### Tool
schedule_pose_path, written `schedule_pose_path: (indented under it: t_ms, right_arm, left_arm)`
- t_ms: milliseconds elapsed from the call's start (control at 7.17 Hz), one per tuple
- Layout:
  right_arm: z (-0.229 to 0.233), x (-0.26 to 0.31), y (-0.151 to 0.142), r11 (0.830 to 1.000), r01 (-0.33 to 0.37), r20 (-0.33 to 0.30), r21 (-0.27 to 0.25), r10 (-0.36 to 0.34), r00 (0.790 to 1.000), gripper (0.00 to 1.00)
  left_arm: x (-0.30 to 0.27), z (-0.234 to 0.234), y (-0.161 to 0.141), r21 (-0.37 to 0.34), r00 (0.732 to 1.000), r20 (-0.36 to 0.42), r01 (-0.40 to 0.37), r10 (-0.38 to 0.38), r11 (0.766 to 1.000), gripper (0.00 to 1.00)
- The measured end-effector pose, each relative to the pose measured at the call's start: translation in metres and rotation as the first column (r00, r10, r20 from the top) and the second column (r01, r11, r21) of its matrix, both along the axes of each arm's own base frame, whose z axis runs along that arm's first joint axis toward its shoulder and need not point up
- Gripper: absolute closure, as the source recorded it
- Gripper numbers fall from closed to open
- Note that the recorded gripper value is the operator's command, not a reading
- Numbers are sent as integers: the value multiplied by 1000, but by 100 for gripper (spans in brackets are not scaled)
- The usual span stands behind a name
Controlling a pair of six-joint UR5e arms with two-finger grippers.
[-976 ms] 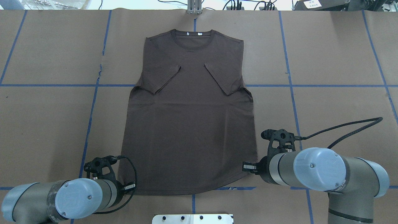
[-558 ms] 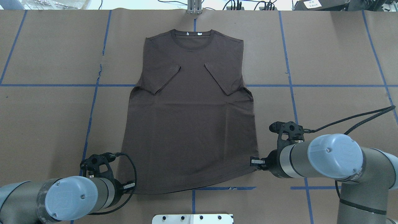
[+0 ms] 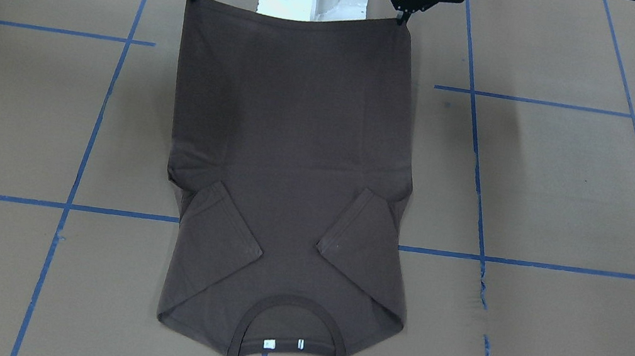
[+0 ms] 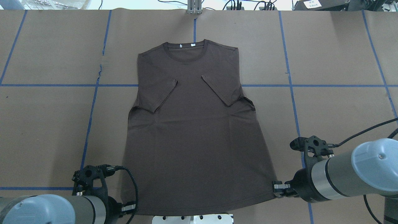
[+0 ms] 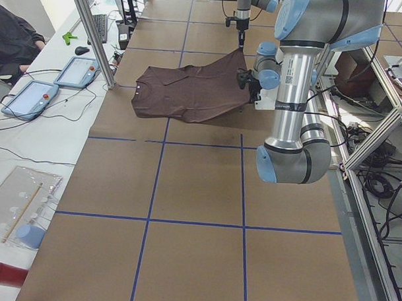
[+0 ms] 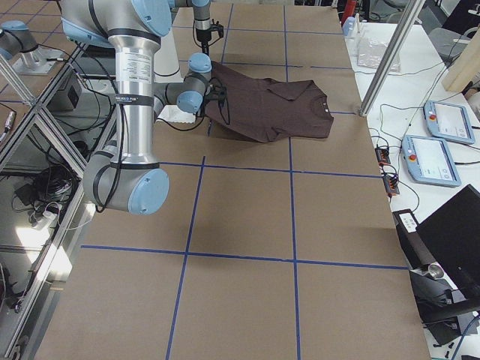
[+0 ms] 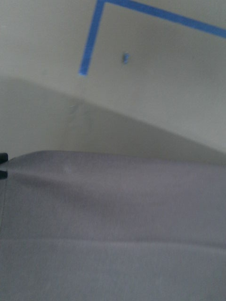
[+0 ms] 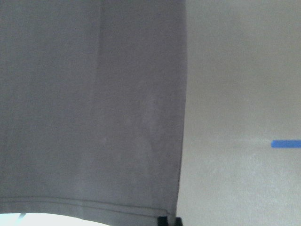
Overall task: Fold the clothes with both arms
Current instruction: 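Lift the hem with both grippers and fold it toward the collar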
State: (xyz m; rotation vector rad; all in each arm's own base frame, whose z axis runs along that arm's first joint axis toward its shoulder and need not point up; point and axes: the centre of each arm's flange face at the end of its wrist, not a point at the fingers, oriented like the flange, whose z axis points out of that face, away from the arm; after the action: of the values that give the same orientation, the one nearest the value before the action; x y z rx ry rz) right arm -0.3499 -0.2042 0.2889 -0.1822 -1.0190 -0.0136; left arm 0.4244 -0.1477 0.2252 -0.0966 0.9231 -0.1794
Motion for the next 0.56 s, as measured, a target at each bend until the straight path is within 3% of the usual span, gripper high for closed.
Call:
schedule_pose_path:
  t_ms: [279, 558]
  right_arm:
    - [-7, 14, 12, 999, 51, 20, -14, -51, 999, 100]
    - [-9, 20, -19, 997, 21, 42, 76, -24, 999, 100]
  left_arm:
    - [-18, -19, 20, -2, 998, -32, -57, 57, 998, 100]
    - [-23, -36, 0, 25, 997, -66, -26, 27, 999, 100]
